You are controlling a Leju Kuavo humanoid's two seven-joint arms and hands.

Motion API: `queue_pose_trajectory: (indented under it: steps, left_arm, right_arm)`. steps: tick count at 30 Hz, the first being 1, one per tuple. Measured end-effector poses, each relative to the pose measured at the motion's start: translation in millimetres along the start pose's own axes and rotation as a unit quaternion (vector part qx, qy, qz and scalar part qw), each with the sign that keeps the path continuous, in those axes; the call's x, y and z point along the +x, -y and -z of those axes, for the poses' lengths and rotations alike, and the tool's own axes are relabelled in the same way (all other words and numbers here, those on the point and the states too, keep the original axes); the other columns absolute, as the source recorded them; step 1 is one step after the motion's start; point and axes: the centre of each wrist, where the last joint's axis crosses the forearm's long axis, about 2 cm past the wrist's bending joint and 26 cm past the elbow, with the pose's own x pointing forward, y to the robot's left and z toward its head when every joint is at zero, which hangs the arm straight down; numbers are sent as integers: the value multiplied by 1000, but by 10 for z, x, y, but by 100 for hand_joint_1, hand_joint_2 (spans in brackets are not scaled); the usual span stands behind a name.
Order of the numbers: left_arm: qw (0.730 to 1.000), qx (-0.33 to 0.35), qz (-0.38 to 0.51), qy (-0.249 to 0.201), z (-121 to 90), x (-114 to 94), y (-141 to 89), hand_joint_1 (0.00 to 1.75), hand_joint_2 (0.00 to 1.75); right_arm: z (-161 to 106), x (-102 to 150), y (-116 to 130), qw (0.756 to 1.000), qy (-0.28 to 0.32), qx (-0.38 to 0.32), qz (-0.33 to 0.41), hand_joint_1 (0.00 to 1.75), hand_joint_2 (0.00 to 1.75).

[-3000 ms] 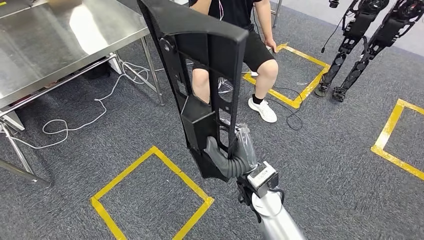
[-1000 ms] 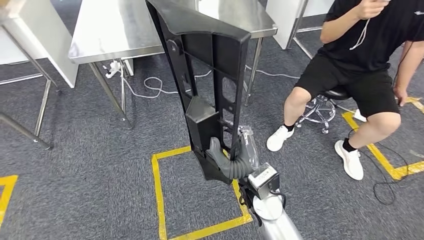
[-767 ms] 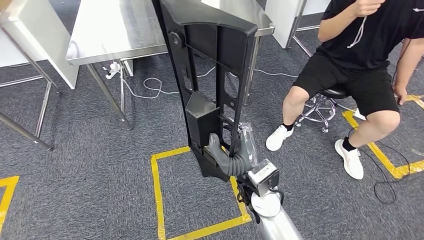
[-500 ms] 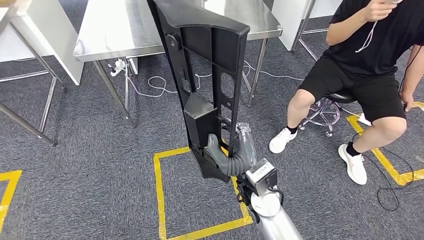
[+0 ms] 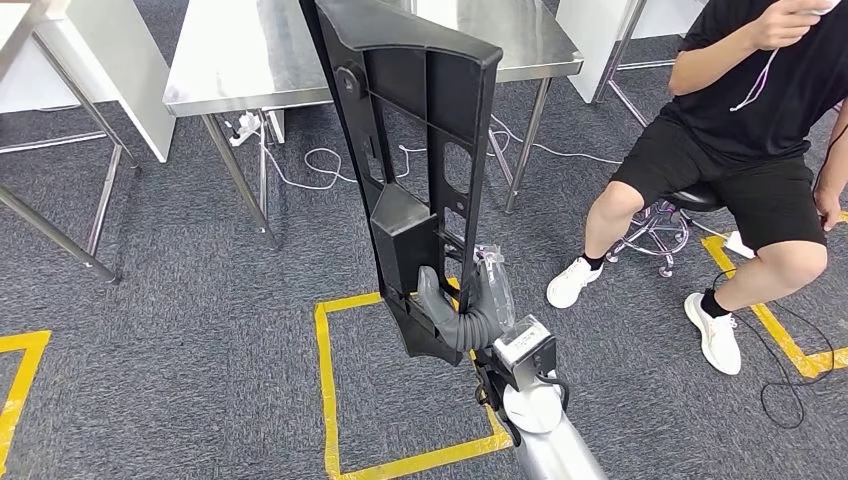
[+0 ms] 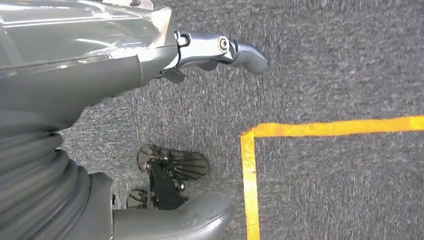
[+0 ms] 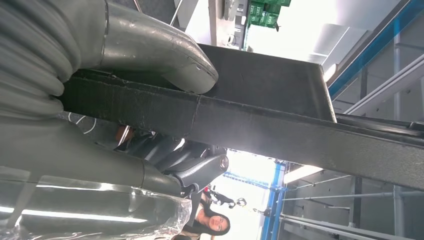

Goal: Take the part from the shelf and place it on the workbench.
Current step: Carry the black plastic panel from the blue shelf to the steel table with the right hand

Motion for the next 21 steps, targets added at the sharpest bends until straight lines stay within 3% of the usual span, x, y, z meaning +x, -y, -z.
queue_pose_trajectory:
  steps: [21]
  left_arm:
    - [1000, 0, 0, -1, -3, -4, -3, 0, 175]
  right_arm:
    - [5, 1, 0, 1000, 0, -1, -2, 175, 175]
